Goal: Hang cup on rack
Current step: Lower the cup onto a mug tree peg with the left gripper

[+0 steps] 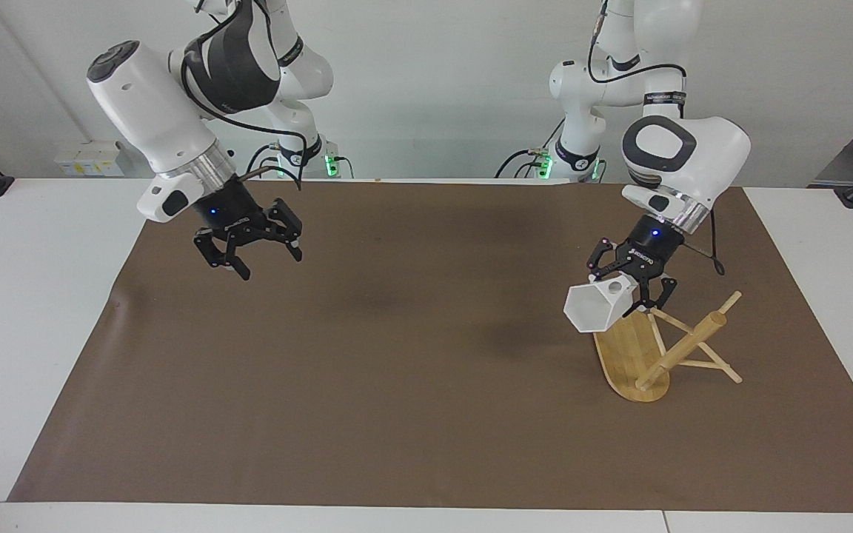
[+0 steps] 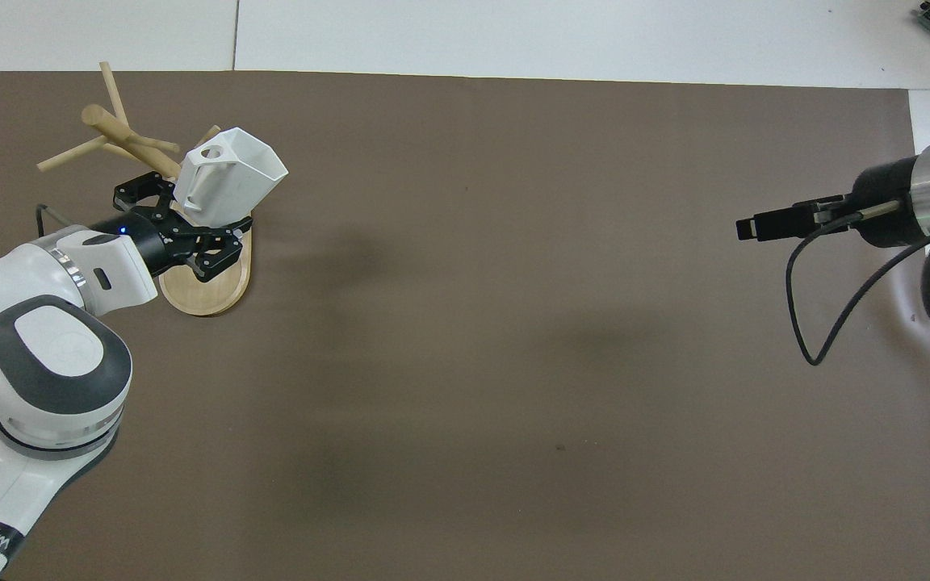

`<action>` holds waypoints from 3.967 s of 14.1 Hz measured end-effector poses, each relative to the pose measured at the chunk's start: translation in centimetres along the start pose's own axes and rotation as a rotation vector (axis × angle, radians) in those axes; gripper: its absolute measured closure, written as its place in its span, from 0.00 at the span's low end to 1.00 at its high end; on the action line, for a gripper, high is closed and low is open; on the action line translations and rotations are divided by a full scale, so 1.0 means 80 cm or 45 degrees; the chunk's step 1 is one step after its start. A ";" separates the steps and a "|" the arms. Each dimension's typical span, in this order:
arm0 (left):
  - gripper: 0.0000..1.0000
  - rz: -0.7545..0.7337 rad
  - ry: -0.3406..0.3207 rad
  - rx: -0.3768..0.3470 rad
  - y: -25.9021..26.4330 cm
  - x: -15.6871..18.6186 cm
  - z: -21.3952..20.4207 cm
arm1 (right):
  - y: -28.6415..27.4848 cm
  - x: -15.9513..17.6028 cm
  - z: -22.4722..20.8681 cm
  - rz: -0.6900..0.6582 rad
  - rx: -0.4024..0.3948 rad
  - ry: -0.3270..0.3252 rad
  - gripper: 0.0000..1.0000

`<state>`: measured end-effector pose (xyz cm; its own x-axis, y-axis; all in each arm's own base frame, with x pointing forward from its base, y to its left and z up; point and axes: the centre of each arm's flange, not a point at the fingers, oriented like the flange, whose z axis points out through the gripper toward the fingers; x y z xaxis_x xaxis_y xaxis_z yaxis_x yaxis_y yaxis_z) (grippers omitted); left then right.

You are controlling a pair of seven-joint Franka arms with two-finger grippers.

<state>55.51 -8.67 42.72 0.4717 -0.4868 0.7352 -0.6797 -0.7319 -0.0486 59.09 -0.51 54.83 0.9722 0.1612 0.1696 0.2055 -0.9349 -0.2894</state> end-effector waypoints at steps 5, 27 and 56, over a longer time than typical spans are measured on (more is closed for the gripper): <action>0.27 -0.062 -0.003 0.113 -0.012 -0.005 -0.004 | 0.052 -0.028 -0.024 0.074 0.000 -0.061 0.00; 0.27 -0.316 -0.005 0.276 -0.026 -0.023 -0.003 | 0.048 -0.049 -0.056 0.119 -0.400 -0.184 0.00; 0.28 -0.639 0.016 0.360 -0.015 -0.037 0.004 | 0.031 -0.060 -0.056 0.130 -0.409 -0.143 0.00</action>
<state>55.13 -6.52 40.37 0.6901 -0.0426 0.7224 -0.1970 -0.9716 0.1310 54.44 -5.00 57.53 0.9959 0.0790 0.0452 0.0784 -0.9968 0.0145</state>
